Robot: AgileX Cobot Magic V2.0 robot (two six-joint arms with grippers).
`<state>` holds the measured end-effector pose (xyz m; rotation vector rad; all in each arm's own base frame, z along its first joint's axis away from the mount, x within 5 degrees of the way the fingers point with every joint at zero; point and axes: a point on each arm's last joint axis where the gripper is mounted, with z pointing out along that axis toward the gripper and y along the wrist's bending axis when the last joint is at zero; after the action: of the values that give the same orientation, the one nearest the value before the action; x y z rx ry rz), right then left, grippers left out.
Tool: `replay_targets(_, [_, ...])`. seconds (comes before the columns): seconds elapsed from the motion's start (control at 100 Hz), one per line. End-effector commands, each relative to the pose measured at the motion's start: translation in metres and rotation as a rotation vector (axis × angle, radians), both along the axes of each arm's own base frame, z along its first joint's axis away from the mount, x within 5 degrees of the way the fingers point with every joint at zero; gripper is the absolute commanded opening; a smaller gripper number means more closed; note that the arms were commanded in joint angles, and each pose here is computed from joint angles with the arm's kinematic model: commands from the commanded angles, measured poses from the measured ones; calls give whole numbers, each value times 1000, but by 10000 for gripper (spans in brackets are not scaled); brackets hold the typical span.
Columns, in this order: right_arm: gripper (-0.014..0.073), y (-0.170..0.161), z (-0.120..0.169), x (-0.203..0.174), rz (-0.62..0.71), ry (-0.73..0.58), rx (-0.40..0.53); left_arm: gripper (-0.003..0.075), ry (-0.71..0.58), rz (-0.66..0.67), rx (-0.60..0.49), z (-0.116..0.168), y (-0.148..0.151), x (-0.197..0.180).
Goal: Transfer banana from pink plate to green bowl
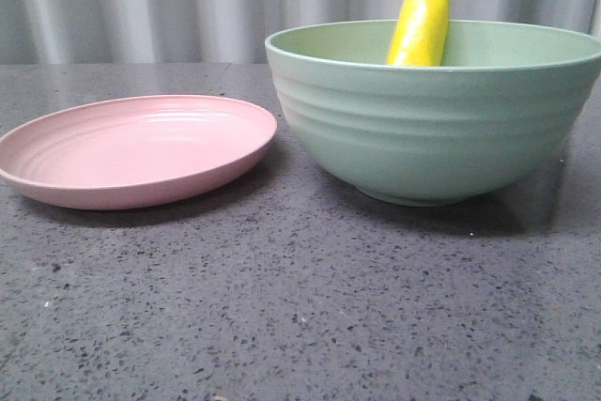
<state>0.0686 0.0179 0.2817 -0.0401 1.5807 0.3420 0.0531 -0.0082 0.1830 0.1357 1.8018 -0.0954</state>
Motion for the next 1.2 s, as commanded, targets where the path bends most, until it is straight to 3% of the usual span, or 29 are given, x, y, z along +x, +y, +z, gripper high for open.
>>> replay_targets(0.0, [-64,-2,12,0,-24,-87,4,-20,-90,8,-24,5,0,0])
replay_targets(0.23, [-64,-11,-11,4,-137,-145,4,-20,-90,8,-24,5,0,0])
replay_targets(0.39, [-64,-20,-37,1,-272,-251,-93,-20,-90,8,-24,5,0,0])
replay_targets(0.51, [-64,-22,-58,-5,-309,-271,-97,-20,-90,8,-24,5,0,0])
replay_targets(0.68, [-64,-24,-73,-11,-365,-142,-175,-20,-90,8,-24,5,0,0])
replay_targets(1.05, [-64,-27,-104,-16,-390,198,-153,-20,-91,8,-25,5,0,0])
replay_targets(1.19, [-64,-27,-106,-16,-390,214,-154,-20,-91,8,-25,5,0,0])
